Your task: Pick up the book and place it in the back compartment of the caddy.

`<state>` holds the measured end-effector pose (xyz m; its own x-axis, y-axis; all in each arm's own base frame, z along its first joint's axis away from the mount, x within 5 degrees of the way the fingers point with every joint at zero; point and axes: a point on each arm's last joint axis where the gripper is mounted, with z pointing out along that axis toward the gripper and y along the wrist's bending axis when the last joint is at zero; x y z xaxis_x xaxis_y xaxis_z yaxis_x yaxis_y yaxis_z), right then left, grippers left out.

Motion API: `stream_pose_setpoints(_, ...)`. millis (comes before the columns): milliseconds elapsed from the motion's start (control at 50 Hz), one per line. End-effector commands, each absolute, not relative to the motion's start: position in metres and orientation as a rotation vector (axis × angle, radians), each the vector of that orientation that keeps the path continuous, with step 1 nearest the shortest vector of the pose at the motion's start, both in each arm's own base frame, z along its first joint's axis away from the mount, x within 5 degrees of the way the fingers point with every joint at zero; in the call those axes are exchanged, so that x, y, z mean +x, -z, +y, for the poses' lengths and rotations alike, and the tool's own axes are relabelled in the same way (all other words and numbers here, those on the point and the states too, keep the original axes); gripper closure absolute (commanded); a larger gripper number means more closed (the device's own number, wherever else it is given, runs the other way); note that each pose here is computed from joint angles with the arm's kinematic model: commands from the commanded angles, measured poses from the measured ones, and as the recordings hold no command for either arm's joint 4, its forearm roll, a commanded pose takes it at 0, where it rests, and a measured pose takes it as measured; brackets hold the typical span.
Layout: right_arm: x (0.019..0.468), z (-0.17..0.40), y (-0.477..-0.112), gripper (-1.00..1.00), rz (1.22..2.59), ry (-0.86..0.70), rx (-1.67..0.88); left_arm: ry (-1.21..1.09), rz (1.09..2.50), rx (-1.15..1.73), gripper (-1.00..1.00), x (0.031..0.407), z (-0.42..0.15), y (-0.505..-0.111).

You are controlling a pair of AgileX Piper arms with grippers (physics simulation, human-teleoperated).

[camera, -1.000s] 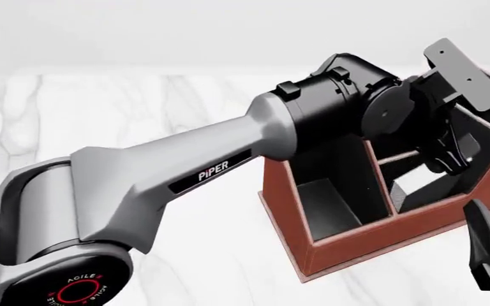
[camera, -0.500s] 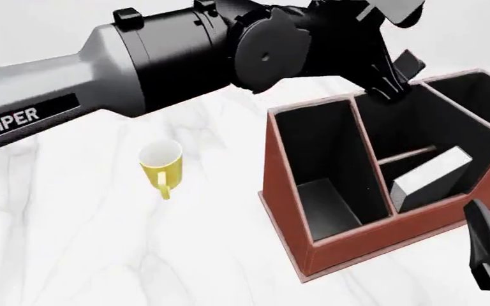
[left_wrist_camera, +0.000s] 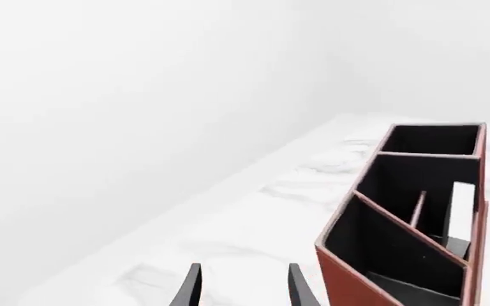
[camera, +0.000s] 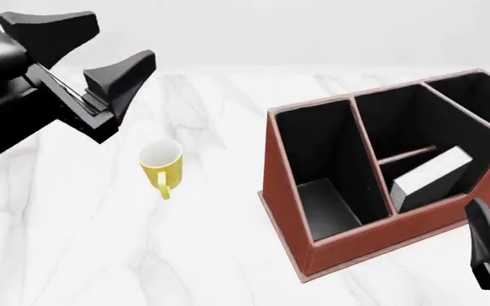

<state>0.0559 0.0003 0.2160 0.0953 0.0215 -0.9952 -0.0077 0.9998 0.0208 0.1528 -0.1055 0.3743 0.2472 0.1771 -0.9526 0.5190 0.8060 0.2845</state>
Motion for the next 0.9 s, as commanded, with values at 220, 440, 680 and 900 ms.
stream_pose_setpoints(220, 0.058, 0.0, -0.218, -1.0, 1.497, 0.01, 0.0, 0.183, 1.307, 0.26, -1.0, 0.105, -0.033, -0.292)
stream_pose_setpoints(440, 0.047, 0.002, -0.266, -1.0, 1.417, 0.013, -0.066, 0.138, 1.279, 0.149, -1.0, 0.099, -0.02, -0.282)
stream_pose_setpoints(680, 0.007, 0.001, -0.38, -1.0, 1.205, 0.012, -0.157, 0.126, 1.289, 0.102, -1.0, 0.106, -0.016, -0.265)
stream_pose_setpoints(900, -0.121, -0.026, -0.509, -1.0, 0.846, -0.006, -0.182, 0.123, 1.322, 0.125, -1.0, 0.116, -0.02, -0.25)
